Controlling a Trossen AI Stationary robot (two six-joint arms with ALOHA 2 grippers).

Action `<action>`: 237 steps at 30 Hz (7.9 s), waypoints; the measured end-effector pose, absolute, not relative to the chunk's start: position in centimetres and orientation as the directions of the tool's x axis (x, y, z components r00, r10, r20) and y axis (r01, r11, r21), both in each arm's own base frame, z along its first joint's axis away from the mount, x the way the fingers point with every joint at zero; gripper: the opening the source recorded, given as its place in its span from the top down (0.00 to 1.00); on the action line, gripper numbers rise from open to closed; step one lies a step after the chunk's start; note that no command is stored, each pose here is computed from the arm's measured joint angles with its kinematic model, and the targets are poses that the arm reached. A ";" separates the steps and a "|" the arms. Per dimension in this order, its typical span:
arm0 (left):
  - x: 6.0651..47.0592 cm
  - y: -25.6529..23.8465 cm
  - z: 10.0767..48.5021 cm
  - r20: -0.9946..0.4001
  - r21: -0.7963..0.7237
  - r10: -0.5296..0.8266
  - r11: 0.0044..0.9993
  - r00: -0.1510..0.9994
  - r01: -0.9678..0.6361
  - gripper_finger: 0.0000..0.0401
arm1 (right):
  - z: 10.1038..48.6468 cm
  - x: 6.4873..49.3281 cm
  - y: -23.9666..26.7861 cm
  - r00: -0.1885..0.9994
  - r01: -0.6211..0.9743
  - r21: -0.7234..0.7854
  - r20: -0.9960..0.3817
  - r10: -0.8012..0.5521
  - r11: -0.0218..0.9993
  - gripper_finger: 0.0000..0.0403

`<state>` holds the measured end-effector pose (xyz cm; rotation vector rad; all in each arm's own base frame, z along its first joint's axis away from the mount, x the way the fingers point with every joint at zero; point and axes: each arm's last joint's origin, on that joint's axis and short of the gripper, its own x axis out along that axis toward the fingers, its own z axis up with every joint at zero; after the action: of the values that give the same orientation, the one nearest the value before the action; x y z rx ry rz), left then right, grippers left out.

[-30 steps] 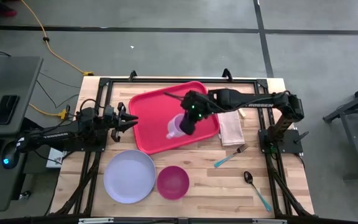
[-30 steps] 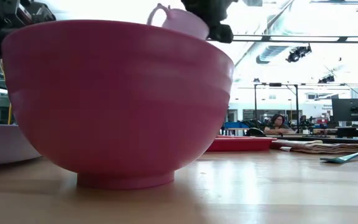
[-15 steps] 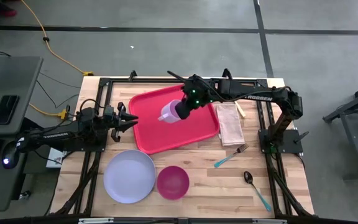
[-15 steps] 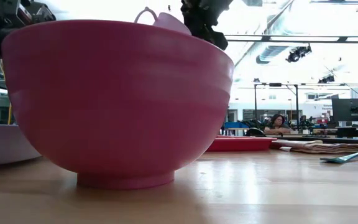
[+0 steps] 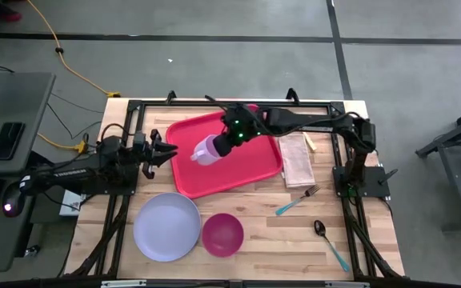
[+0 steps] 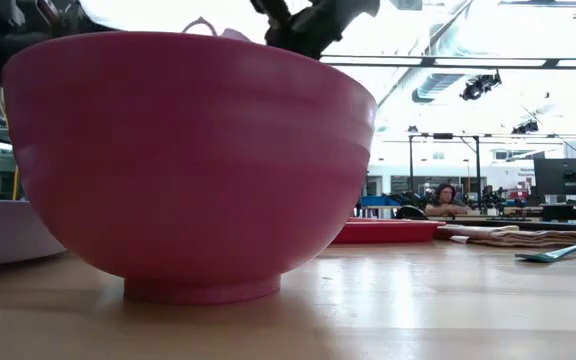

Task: Set up tray
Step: Put the light pink mug at the top left of the red tray

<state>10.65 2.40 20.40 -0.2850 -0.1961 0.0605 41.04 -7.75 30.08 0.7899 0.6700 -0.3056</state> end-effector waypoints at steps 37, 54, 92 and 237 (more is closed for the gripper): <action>21.0 5.2 24.1 -0.411 -0.149 0.065 0.979 0.909 -0.138 0.65 | 27.6 39.2 -10.5 0.550 0.729 0.412 -0.828 -0.108 0.547 1.00; 21.8 5.7 23.1 -0.461 -0.109 0.159 0.966 0.873 -0.233 0.65 | 27.3 38.8 -10.5 0.512 0.732 0.389 -0.856 -0.074 0.560 1.00; 22.1 6.0 23.8 -0.420 -0.090 0.205 0.960 0.884 -0.265 0.65 | 27.1 39.7 -10.7 0.565 0.699 0.428 -0.821 -0.076 0.573 1.00; 12.2 5.7 14.9 -0.220 -0.323 0.914 0.261 0.340 -0.910 0.83 | 27.8 40.4 -11.3 0.649 0.562 0.380 -0.753 -0.107 0.735 0.82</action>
<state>12.20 5.73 14.89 -0.4283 -0.0120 1.2348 40.37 -11.26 27.85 0.6459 0.7783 -0.4117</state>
